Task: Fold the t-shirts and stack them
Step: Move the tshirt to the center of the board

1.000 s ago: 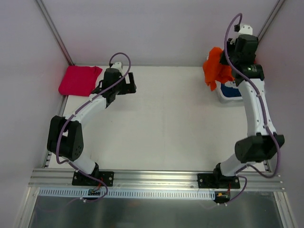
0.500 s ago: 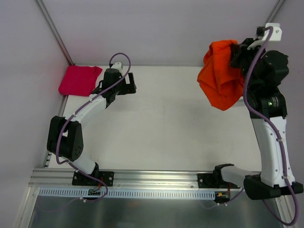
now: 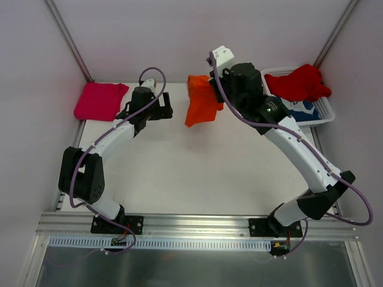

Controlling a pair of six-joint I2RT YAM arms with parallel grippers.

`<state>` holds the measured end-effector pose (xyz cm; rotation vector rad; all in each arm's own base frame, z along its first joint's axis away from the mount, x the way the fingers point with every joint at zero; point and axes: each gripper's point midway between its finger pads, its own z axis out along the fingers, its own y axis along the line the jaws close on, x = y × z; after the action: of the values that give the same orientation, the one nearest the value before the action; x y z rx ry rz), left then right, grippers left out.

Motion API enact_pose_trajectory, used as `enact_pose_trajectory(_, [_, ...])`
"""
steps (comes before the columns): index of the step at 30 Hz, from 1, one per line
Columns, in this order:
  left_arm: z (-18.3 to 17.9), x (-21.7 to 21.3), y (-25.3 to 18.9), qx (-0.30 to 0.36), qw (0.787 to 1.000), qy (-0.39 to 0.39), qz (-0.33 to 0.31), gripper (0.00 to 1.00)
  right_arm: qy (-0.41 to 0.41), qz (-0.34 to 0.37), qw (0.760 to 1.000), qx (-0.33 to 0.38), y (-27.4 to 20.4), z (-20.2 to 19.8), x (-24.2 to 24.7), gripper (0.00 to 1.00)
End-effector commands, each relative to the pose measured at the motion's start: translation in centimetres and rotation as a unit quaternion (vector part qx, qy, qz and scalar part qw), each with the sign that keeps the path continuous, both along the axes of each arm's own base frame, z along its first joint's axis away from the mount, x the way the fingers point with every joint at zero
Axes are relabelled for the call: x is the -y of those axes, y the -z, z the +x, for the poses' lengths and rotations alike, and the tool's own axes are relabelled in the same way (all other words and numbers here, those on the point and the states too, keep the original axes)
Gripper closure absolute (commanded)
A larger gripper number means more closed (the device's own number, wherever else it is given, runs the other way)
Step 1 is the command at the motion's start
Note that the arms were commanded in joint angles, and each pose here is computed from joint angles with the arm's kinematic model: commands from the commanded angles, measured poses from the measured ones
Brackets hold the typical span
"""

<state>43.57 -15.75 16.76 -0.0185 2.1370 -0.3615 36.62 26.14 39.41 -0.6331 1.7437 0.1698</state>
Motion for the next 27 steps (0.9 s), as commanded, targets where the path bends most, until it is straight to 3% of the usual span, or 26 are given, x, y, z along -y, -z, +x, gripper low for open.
enact_pose_trajectory(1, [-0.1,0.1,-1.5,0.018,1.0,-0.003,-0.008,0.01,0.079,0.056,0.988,0.122,-8.8,-1.0,7.5,1.0])
enact_pose_trajectory(3, [-0.2,0.0,-1.4,0.018,1.0,-0.003,-0.007,0.01,0.129,0.135,0.972,0.145,-11.3,-1.7,12.8,1.0])
enact_pose_trajectory(5, [-0.2,0.3,-1.3,0.016,1.0,-0.001,-0.011,0.01,0.17,0.153,0.963,0.142,-10.5,-1.2,16.6,1.0])
enact_pose_trajectory(7, [-0.3,0.5,-1.3,0.015,1.0,0.003,-0.015,0.01,0.181,0.159,0.962,0.129,-9.7,-0.7,17.3,1.0])
enact_pose_trajectory(11, [-0.2,0.5,-1.5,0.016,1.0,0.001,-0.017,0.01,0.163,0.125,0.974,0.093,-7.6,0.5,15.4,1.0])
enact_pose_trajectory(16, [-0.4,0.2,-1.9,0.022,1.0,-0.003,-0.012,0.01,0.137,0.149,0.977,0.073,-7.0,1.3,13.9,1.0])
enact_pose_trajectory(27, [-0.7,0.0,-1.4,0.016,1.0,-0.006,-0.01,0.01,0.016,0.123,0.989,0.077,-8.4,-2.2,4.8,1.0])
